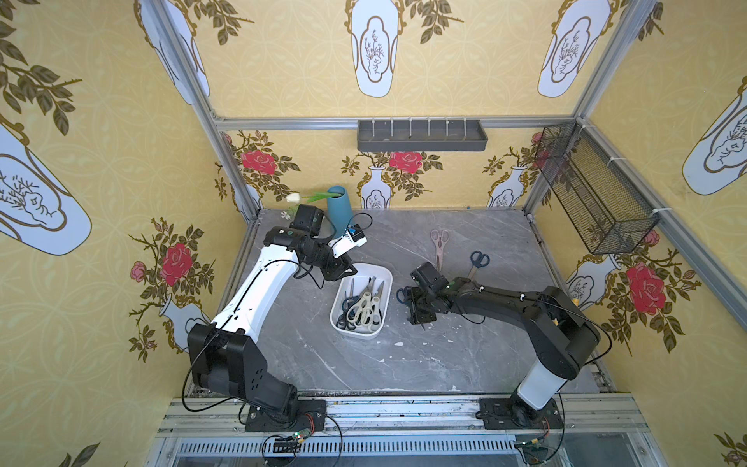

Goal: Put the scissors into the storage box
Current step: Adjust the scissors at the center of the board.

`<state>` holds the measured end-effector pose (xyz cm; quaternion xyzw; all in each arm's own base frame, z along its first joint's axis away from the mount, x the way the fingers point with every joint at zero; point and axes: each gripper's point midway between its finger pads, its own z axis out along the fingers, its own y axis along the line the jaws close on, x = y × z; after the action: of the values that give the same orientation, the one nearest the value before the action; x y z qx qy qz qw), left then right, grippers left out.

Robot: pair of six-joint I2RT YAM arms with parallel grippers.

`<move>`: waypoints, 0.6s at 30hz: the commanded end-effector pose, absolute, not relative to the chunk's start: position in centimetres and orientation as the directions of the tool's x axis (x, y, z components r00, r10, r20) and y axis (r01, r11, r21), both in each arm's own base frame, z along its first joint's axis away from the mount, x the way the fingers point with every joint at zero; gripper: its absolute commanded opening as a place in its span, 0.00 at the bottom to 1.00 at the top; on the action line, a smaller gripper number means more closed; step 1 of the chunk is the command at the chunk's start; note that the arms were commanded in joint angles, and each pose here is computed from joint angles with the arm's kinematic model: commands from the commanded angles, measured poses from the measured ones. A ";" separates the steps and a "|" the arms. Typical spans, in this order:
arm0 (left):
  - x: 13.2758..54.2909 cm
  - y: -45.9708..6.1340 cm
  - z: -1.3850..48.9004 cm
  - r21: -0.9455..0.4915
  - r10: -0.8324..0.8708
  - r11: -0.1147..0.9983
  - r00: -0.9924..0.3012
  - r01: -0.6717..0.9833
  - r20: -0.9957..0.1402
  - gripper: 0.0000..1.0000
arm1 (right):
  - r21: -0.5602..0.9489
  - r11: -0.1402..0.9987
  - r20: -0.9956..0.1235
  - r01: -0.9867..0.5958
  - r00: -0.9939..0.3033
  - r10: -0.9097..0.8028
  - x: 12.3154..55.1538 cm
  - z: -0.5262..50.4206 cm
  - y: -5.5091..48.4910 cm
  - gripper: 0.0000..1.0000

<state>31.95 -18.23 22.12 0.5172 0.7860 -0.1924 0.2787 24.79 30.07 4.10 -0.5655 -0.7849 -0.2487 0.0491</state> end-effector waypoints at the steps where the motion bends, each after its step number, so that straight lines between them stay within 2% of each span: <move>1: 31.4 -18.8 21.5 -0.032 0.717 0.365 -0.303 0.931 -0.628 0.48 | 0.289 0.157 0.324 0.944 -0.251 0.912 24.6 3.3 27.6 0.65; 8: 31.4 -19.9 21.0 0.022 0.758 0.290 -0.215 0.957 -0.616 0.48 | 0.287 0.183 0.317 0.940 -0.274 0.908 25.7 1.8 24.8 0.69; 11: 31.8 -20.2 20.8 0.070 0.798 0.218 -0.137 0.973 -0.587 0.49 | 0.291 0.161 0.353 0.943 -0.263 0.898 26.6 1.1 24.2 0.69; 15: 32.2 -21.0 20.8 0.092 0.824 0.119 -0.047 0.989 -0.565 0.49 | 0.304 0.209 0.305 0.929 -0.303 0.903 29.0 1.1 22.2 0.70; 18: 32.2 -22.4 20.1 0.131 0.847 0.018 0.055 0.991 -0.529 0.49 | 0.328 0.188 0.306 0.926 -0.293 0.906 31.9 0.5 19.8 0.70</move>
<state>32.95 -21.97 21.02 0.6398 0.7053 -0.1586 0.2606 31.15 23.13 2.48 -0.6050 -0.7462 -0.2718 0.0570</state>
